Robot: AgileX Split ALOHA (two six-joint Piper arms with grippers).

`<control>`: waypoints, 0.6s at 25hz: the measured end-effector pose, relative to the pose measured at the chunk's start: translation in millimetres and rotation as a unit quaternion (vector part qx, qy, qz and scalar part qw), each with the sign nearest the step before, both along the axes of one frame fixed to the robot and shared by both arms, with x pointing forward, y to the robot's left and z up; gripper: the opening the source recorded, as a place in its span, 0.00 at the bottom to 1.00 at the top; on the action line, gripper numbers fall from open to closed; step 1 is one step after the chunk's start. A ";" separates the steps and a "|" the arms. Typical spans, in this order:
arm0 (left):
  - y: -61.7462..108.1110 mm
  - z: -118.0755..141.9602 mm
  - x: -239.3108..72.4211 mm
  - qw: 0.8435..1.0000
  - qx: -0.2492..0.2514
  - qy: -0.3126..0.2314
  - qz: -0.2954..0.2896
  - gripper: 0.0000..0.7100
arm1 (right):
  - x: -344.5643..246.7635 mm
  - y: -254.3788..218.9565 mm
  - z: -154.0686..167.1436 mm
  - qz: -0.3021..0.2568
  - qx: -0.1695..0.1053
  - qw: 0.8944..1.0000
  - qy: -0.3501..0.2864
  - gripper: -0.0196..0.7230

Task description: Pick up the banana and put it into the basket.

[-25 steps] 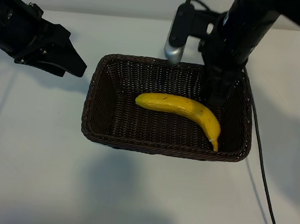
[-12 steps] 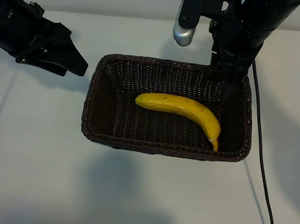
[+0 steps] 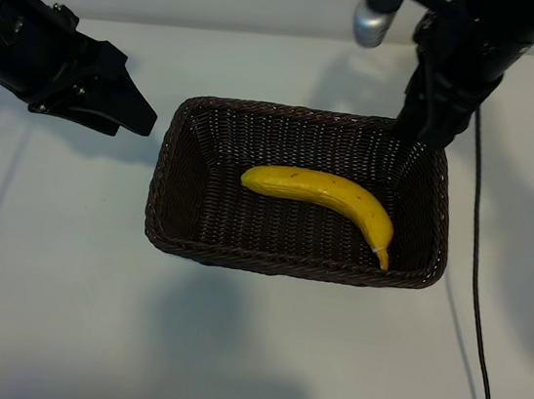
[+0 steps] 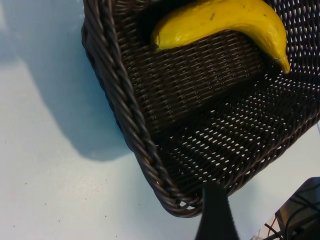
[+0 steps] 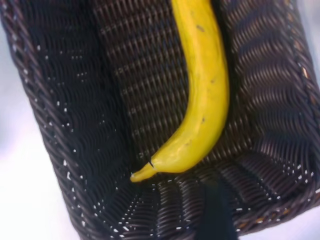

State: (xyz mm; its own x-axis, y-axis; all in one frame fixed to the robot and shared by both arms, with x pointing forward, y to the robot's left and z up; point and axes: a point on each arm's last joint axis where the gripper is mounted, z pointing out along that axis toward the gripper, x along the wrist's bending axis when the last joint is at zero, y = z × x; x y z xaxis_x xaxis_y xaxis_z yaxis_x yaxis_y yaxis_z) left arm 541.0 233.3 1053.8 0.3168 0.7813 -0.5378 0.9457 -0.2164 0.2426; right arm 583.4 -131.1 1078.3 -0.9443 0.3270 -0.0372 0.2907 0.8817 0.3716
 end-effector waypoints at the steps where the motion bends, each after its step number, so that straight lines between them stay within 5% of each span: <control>1: 0.0 0.0 0.0 1.000 0.000 0.000 0.000 0.74 | 2.2 -4.6 0.3 -0.008 0.004 1.000 0.001 0.70; 15: 0.0 0.0 0.0 1.000 0.001 -0.008 -0.011 0.74 | 18.0 -45.7 3.2 -0.087 0.029 0.996 0.014 0.67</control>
